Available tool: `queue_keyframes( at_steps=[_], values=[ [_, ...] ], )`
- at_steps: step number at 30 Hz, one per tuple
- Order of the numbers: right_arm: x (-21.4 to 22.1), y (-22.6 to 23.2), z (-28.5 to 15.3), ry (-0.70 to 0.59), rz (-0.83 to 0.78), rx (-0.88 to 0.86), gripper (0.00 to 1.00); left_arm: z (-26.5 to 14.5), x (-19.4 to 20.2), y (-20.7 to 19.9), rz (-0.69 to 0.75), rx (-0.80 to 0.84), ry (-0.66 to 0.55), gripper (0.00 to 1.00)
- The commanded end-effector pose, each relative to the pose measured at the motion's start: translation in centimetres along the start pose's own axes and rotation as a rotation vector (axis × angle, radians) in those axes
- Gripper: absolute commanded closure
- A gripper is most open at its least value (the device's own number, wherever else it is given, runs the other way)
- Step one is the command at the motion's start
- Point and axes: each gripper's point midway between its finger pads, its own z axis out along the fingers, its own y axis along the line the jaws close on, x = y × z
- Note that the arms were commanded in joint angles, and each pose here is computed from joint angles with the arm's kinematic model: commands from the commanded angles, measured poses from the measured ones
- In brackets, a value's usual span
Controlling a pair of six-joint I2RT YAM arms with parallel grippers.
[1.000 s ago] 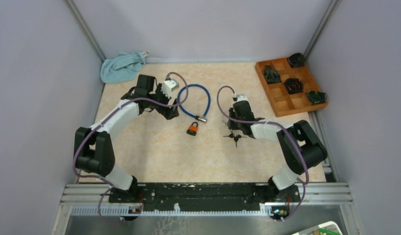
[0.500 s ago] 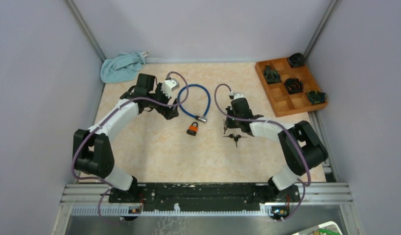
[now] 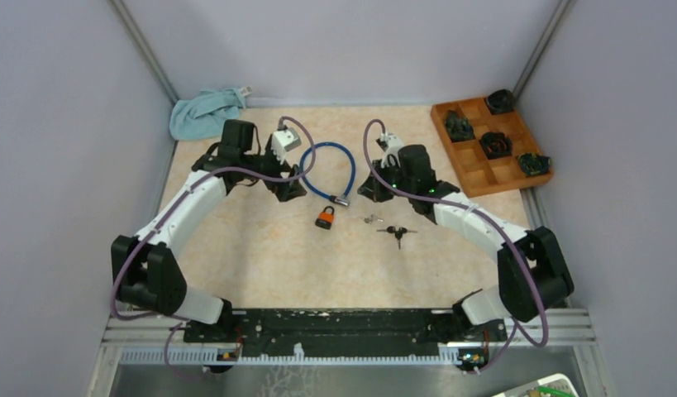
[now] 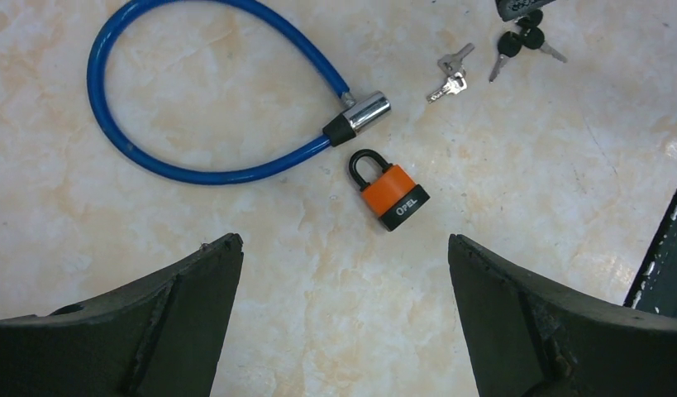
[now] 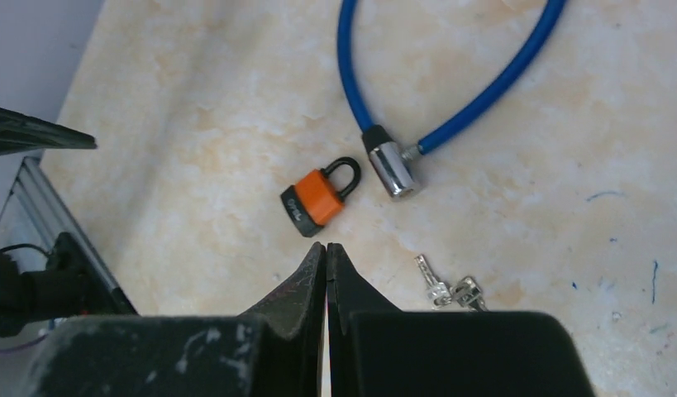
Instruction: Unlock with the key
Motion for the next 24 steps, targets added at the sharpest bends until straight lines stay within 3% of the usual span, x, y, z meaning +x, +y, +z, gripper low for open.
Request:
queue_keyframes(
  at_steps=[1,2,3,7,9,12,24],
  values=[
    [-3.6,3.3,-1.9,-0.052,-0.066,-0.081,1.0,-1.3,-1.6,-2.4,0.136,0.079,-0.053,0.01],
    [-3.3,2.2,-1.8,-0.037,-0.071,-0.03,1.0,-1.5,-1.9,-2.3,0.142,0.067,-0.051,0.01],
    [-3.0,0.4,-1.7,-0.037,-0.07,0.067,0.8,-1.6,-2.0,-2.1,0.145,0.057,-0.046,0.01],
    [0.4,-4.6,-1.1,0.034,-0.05,0.339,0.48,-1.5,-1.4,-1.9,0.12,0.034,-0.035,0.01],
    [1.9,-5.2,-0.9,0.067,-0.076,0.417,0.48,-1.2,-0.7,-1.8,0.099,0.024,-0.032,0.01],
    [3.4,-5.2,-0.3,0.089,-0.089,0.478,0.59,-0.9,0.1,-1.7,0.085,0.012,-0.025,0.01],
    [7.4,-5.8,2.7,0.165,-0.024,0.65,0.62,-1.2,0.5,-0.9,0.086,-0.045,-0.016,0.01]
  ],
)
